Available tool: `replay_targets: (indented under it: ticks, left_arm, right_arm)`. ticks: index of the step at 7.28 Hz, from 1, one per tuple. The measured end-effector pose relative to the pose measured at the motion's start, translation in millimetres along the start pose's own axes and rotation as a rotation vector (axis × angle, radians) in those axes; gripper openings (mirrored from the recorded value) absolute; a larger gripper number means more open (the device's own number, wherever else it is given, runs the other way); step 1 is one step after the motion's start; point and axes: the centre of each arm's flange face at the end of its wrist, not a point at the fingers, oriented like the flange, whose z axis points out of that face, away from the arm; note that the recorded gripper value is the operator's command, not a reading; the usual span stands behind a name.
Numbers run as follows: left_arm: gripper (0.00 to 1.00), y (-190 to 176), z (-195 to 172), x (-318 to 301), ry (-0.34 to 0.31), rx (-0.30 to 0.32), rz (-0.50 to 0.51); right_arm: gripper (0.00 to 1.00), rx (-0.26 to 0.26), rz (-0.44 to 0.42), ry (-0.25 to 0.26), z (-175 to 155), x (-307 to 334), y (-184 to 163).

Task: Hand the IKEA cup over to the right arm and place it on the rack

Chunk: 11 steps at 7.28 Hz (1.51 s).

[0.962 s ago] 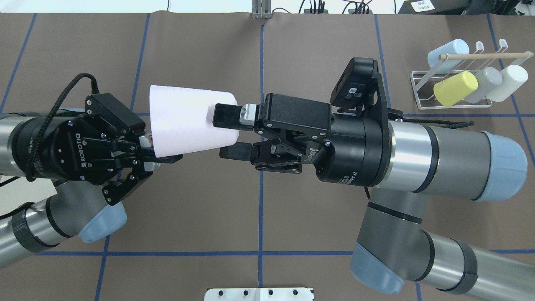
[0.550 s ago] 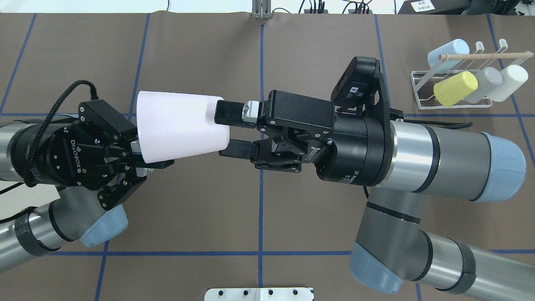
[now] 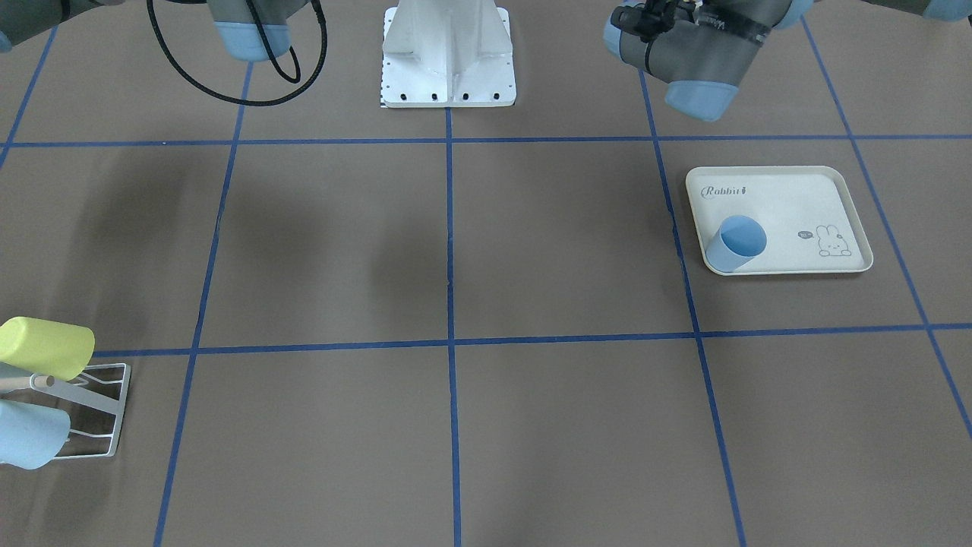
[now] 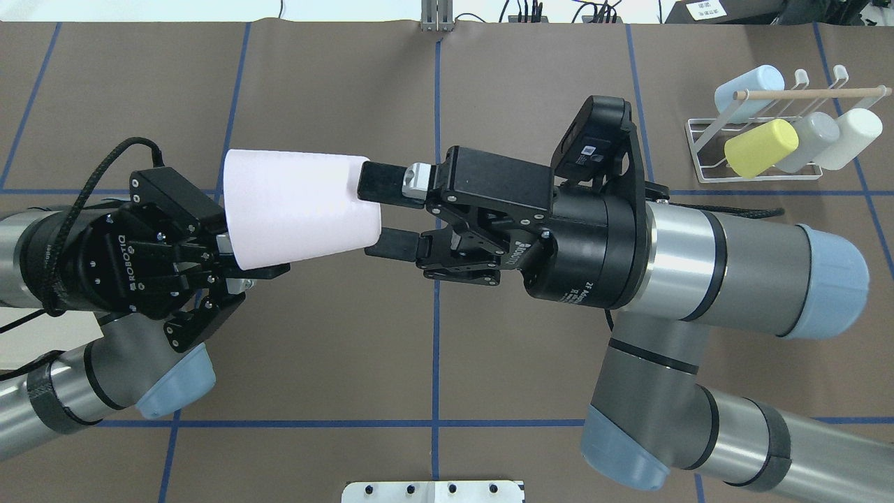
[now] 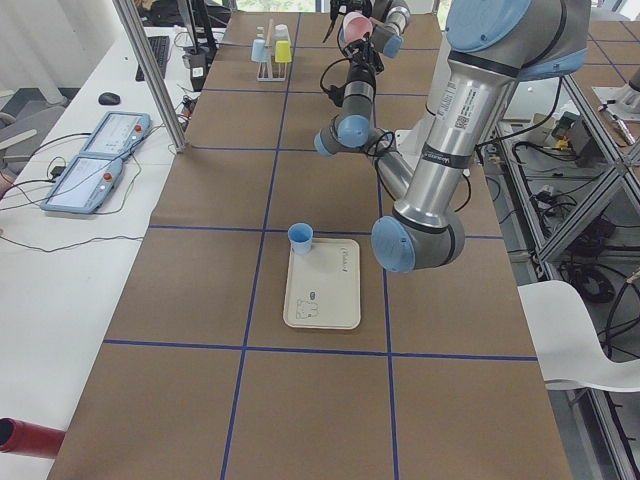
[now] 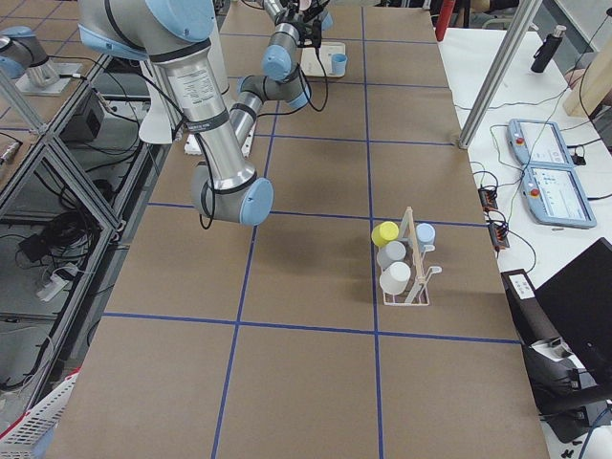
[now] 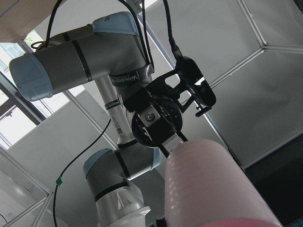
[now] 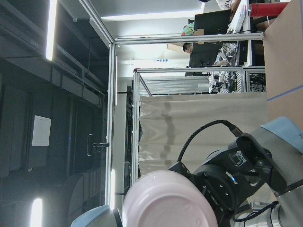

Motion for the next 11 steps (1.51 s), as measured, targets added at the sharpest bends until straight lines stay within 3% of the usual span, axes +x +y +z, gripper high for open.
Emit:
replay_targets:
  ticks: [5, 10, 11]
  left_arm:
    - [0.00, -1.8, 2.4, -4.6, 0.003, -0.003, -0.011]
    - [0.00, -2.2, 3.3, -5.5, 0.002, -0.004, -0.013]
    - [0.00, -2.2, 3.4, -5.8, 0.002, -0.004, -0.013]
  right_arm:
    - [0.96, 0.014, 0.002, -0.003, 4.7, 1.4, -2.3]
    - [0.83, 0.027, 0.001, -0.013, 7.6, -0.6, -3.4]
    - [0.74, 0.028, 0.002, -0.014, 7.7, -0.6, -3.4]
